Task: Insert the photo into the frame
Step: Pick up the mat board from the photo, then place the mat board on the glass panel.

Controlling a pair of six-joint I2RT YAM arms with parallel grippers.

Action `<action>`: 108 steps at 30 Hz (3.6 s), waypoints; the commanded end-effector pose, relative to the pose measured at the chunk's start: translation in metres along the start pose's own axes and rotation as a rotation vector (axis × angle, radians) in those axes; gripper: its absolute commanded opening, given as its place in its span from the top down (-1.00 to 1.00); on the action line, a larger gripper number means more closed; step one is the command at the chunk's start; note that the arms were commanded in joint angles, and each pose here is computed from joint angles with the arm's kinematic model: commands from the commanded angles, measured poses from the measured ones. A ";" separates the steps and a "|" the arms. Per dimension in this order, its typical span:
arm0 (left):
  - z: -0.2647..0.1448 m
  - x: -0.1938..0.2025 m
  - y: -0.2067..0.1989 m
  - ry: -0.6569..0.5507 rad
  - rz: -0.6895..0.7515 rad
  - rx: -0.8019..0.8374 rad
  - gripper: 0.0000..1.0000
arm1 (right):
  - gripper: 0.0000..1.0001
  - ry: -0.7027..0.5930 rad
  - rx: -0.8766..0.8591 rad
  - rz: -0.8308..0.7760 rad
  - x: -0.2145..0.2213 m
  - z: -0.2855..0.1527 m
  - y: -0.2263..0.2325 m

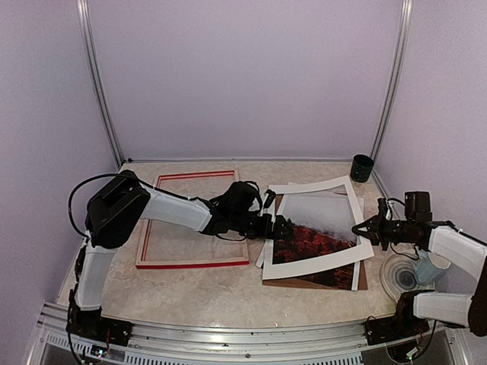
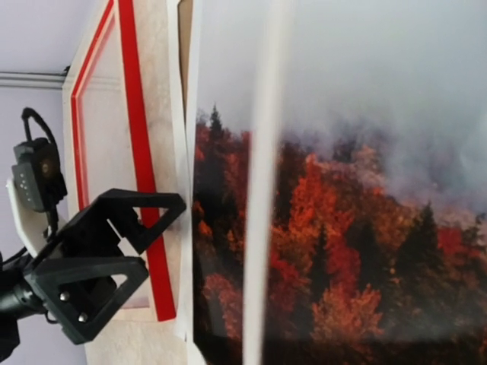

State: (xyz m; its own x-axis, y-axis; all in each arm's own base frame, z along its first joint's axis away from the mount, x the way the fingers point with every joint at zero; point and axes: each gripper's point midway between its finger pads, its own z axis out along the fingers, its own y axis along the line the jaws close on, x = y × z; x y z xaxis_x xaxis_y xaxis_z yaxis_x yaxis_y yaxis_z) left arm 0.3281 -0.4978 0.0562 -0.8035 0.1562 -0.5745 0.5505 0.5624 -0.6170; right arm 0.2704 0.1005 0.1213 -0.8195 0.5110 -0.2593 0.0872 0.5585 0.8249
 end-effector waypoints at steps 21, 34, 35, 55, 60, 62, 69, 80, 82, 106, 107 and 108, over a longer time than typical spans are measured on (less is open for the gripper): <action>-0.125 -0.077 0.001 -0.275 -0.075 -0.014 -0.98 | 1.00 -0.101 -0.184 -0.123 -0.048 -0.027 0.083; -0.181 -0.078 0.044 -0.348 -0.115 -0.160 -0.98 | 1.00 -0.164 -0.297 -0.191 -0.076 -0.032 0.136; -0.188 -0.078 0.046 -0.358 -0.116 -0.170 -0.98 | 1.00 -0.161 -0.305 -0.199 -0.077 -0.030 0.141; -0.306 -0.054 0.124 -0.539 -0.275 -0.436 -0.98 | 1.00 -0.026 -0.535 -0.394 -0.057 0.054 0.301; -0.338 -0.044 0.139 -0.601 -0.324 -0.503 -0.98 | 1.00 0.028 -0.601 -0.423 -0.037 0.079 0.336; -0.353 -0.042 0.143 -0.640 -0.337 -0.541 -0.98 | 1.00 0.031 -0.600 -0.424 -0.034 0.090 0.339; -0.376 -0.036 0.146 -0.689 -0.351 -0.554 -0.98 | 1.00 0.041 -0.445 -0.326 -0.025 0.149 0.269; -0.365 -0.025 0.156 -0.652 -0.375 -0.558 -0.98 | 1.00 0.147 -0.273 -0.176 0.017 0.205 0.175; -0.365 -0.025 0.156 -0.653 -0.373 -0.558 -0.98 | 1.00 0.150 -0.260 -0.173 0.020 0.205 0.173; -0.347 -0.009 0.178 -0.615 -0.409 -0.585 -0.98 | 1.00 0.188 -0.198 -0.144 0.048 0.209 0.161; -0.345 -0.008 0.180 -0.611 -0.412 -0.588 -0.98 | 1.00 0.189 -0.196 -0.142 0.049 0.210 0.161; -0.344 -0.008 0.181 -0.608 -0.412 -0.589 -0.98 | 0.99 0.190 -0.193 -0.139 0.050 0.211 0.160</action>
State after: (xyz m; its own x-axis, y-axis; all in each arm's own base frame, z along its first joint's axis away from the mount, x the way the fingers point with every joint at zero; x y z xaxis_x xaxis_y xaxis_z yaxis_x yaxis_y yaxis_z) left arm 0.3523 -0.1218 0.1400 -0.5743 -0.4924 -0.6540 -0.0723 0.8263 -0.5586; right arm 0.3698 0.3454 0.1266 -0.9062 0.3049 -0.2929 -0.1184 0.4821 0.8681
